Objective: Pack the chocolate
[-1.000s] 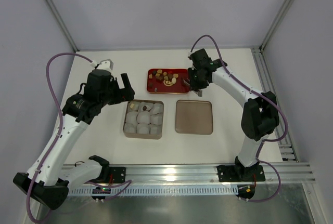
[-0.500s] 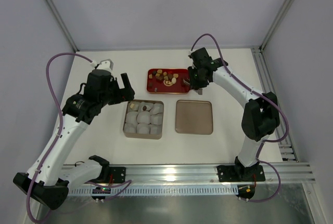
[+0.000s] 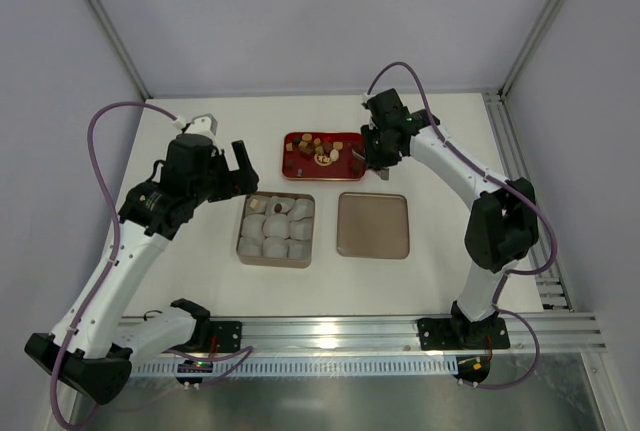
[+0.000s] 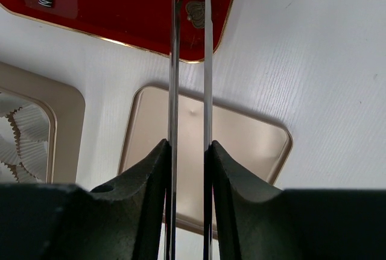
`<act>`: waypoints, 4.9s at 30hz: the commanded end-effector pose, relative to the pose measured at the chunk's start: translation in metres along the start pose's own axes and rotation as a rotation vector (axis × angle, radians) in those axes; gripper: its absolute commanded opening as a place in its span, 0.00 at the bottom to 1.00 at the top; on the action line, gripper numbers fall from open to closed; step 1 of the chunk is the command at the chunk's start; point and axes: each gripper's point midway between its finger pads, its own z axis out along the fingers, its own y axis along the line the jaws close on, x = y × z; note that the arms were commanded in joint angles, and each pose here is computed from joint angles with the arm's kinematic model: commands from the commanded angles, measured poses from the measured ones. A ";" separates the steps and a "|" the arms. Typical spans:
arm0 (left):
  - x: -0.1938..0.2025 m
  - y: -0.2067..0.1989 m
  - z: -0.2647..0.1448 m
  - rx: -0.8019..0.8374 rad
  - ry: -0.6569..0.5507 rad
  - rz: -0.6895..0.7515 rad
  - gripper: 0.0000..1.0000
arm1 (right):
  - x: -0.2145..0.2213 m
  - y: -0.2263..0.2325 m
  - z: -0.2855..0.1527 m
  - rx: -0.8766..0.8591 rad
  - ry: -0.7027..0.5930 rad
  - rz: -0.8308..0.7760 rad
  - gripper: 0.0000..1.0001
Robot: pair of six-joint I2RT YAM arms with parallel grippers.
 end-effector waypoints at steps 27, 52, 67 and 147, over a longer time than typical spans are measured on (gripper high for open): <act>-0.007 -0.006 -0.004 0.036 -0.030 -0.015 1.00 | 0.026 -0.001 -0.023 -0.039 0.012 -0.064 0.43; -0.005 -0.006 -0.001 0.037 -0.028 -0.015 1.00 | 0.026 -0.002 -0.015 -0.029 0.041 -0.084 0.34; -0.006 -0.005 -0.004 0.033 -0.034 -0.009 1.00 | -0.004 0.005 -0.031 -0.037 -0.036 -0.062 0.32; 0.000 -0.005 -0.001 0.039 -0.022 -0.020 1.00 | 0.092 0.132 -0.096 -0.239 -0.037 -0.279 0.39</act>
